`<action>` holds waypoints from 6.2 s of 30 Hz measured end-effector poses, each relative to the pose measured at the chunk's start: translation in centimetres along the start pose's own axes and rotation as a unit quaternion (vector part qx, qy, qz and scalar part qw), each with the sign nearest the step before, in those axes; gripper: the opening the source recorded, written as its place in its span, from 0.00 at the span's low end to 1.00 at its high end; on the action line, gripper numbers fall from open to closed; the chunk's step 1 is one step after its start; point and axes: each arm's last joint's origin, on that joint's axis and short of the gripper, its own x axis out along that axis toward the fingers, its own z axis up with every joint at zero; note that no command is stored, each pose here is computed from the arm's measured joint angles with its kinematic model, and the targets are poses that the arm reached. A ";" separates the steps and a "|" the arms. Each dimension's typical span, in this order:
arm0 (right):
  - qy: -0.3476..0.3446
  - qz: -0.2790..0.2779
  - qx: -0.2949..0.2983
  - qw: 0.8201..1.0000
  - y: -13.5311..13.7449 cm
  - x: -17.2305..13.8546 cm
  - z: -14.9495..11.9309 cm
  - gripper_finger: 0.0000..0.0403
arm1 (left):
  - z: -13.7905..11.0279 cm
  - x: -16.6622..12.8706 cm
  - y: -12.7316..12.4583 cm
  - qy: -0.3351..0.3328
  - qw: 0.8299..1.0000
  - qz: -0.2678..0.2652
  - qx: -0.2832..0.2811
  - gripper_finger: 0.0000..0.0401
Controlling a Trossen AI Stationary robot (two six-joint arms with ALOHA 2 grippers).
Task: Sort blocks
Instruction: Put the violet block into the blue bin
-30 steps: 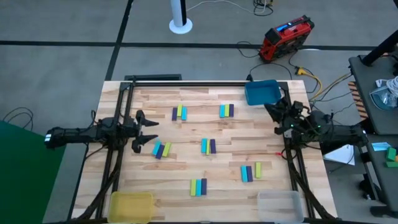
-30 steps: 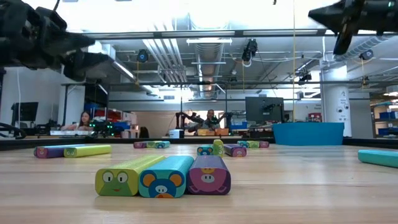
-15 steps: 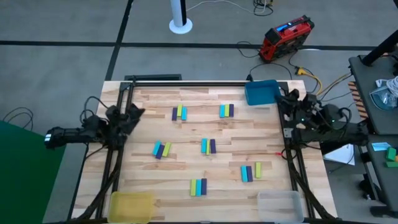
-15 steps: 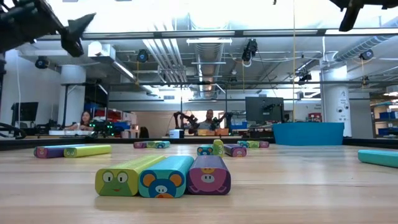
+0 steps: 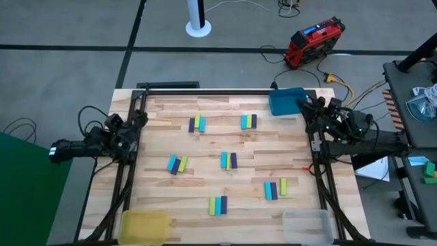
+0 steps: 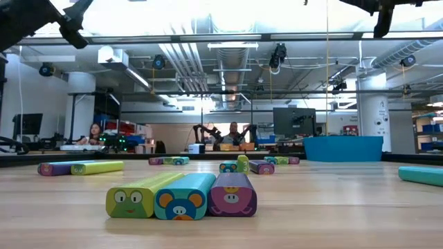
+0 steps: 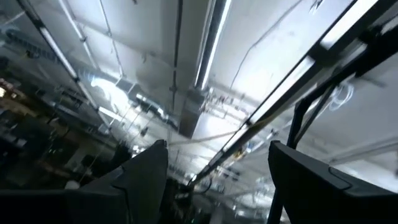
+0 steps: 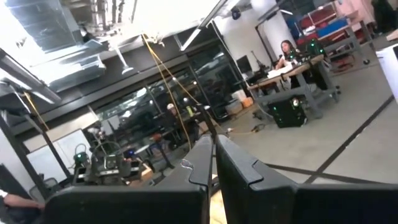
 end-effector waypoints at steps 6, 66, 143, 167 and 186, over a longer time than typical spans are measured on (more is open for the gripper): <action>0.001 0.000 0.000 1.000 1.1 1.0 1.3 0.03 | 0.8 0.0 -0.2 -0.056 0.997 0.015 -0.045 0.63; 0.187 -0.001 -0.055 0.981 2.7 3.3 1.1 0.03 | -0.8 -0.1 2.2 -0.150 0.927 0.273 -0.208 0.63; 0.121 0.026 -0.108 0.986 5.6 14.9 -4.3 0.03 | -3.3 0.4 3.4 -0.072 0.928 0.330 -0.154 0.63; 0.188 0.067 -0.030 0.979 6.1 14.4 -4.3 0.03 | -3.6 0.9 3.0 -0.008 0.952 0.276 -0.134 0.63; 0.367 0.016 -0.172 0.914 6.2 13.2 -2.4 0.03 | 2.2 13.3 -1.9 0.013 0.962 0.272 -0.019 0.63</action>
